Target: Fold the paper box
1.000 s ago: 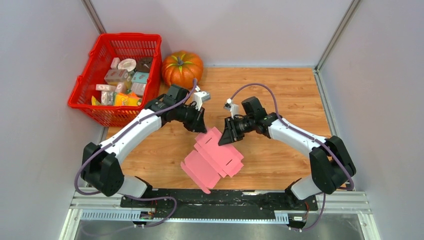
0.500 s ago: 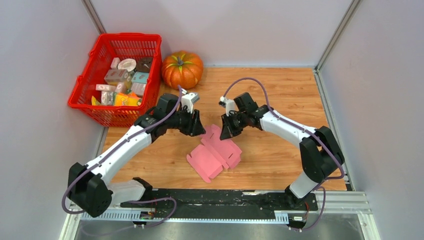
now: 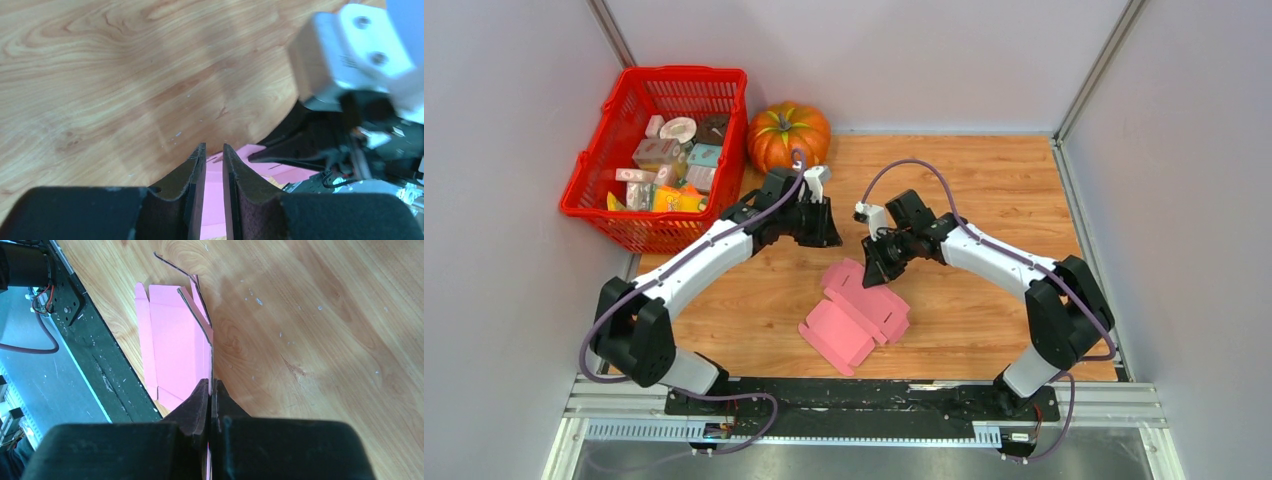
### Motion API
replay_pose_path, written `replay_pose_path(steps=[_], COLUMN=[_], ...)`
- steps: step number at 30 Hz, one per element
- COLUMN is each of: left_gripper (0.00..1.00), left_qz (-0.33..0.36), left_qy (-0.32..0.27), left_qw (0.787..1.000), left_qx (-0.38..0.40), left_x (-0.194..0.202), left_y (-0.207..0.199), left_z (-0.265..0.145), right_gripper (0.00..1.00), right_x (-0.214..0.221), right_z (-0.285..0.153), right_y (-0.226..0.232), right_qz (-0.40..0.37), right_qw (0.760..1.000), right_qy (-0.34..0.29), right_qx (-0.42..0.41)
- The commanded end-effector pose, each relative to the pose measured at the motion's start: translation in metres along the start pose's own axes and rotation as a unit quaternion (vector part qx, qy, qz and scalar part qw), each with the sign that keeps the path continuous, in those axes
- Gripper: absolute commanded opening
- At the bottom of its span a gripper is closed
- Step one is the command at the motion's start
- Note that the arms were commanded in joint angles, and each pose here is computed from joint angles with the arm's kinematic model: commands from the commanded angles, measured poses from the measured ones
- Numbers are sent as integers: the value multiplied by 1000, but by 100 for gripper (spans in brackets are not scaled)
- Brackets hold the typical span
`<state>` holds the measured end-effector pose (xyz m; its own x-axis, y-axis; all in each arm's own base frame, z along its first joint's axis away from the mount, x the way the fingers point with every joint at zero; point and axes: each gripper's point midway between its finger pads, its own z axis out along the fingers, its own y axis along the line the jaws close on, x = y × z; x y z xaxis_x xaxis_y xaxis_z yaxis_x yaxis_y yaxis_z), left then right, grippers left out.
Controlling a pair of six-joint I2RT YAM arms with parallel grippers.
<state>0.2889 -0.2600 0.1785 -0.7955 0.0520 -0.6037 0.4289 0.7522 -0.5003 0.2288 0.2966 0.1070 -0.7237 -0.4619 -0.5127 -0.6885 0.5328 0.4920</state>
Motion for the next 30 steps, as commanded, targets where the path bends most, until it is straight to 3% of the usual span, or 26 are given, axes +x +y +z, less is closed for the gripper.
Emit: replay_pose_path(steps=[1,15,23,27,30], left_gripper=[26,20,20,30,44], left_qz=[-11,-9,-25,-26,-6], left_qy=[-14,4,-3,-15,-44], left_qw=[1000,999,994,992,996], left_qx=[17,41,107,126,81], left_x=[-11,20,31,35,35], left_y=[-10,-29,-61,-69,-54], left_z=[8,24,15,0,-19], right_gripper=[0,0,0,0,0], right_x=[-24,-48,-53,-51,-47], right_z=[-15,-22,-26,-25,-24], right_y=[12,20,19,16,7], right_qz=[-43,-34,-36,-42,-49], right_qw=[998,996,994,994,994], right_qy=[-43,-88,-102,-98,-86], right_qx=[-1,0,8,15,35])
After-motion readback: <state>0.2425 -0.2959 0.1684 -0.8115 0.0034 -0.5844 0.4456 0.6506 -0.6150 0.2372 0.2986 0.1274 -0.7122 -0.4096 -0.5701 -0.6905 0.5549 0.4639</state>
